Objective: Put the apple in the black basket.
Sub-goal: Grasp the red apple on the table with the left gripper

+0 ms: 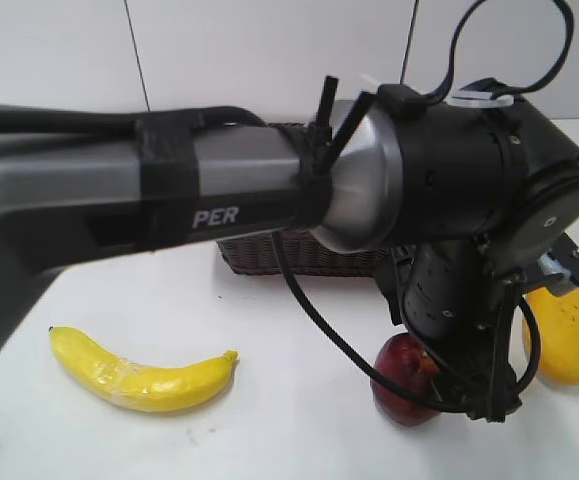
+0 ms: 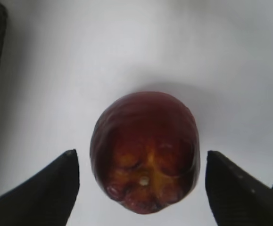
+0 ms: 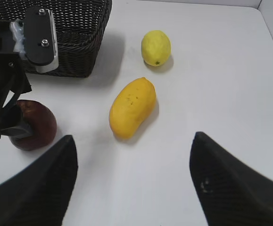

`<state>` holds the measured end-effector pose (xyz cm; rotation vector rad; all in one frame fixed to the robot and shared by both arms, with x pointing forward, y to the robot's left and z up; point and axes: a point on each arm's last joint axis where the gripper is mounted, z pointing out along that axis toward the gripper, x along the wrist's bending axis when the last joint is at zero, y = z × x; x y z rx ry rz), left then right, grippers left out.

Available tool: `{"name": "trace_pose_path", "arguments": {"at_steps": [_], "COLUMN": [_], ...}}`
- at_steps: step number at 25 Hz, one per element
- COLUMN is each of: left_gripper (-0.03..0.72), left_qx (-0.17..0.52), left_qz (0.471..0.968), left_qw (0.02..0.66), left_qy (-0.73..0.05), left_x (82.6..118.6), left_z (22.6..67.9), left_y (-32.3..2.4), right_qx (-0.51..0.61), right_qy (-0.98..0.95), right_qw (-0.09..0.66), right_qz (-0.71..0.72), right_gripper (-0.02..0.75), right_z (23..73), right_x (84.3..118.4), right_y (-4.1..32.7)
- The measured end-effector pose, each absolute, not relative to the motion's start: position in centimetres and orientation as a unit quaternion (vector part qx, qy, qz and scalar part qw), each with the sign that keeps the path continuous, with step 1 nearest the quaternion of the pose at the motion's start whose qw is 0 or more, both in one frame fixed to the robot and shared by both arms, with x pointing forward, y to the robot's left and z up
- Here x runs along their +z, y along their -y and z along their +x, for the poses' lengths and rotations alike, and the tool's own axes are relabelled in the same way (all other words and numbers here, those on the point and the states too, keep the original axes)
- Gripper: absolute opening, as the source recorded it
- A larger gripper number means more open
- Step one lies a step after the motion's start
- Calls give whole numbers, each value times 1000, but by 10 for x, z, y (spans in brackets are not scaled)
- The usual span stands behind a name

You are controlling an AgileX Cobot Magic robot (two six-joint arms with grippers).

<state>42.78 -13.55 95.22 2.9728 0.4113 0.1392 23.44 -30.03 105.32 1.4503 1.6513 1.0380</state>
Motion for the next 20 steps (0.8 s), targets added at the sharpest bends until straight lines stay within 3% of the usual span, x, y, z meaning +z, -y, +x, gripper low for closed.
{"name": "trace_pose_path", "arguments": {"at_steps": [20], "left_gripper": [571], "left_qx": [31], "left_qz": [988], "left_qw": [48], "left_qy": [-147], "left_x": [938], "left_z": [432], "left_y": [134], "right_qx": [401], "right_qy": [-637], "right_qw": [348], "right_qz": [559], "right_gripper": [560], "right_z": [234], "right_x": [1053], "right_y": [300]}}
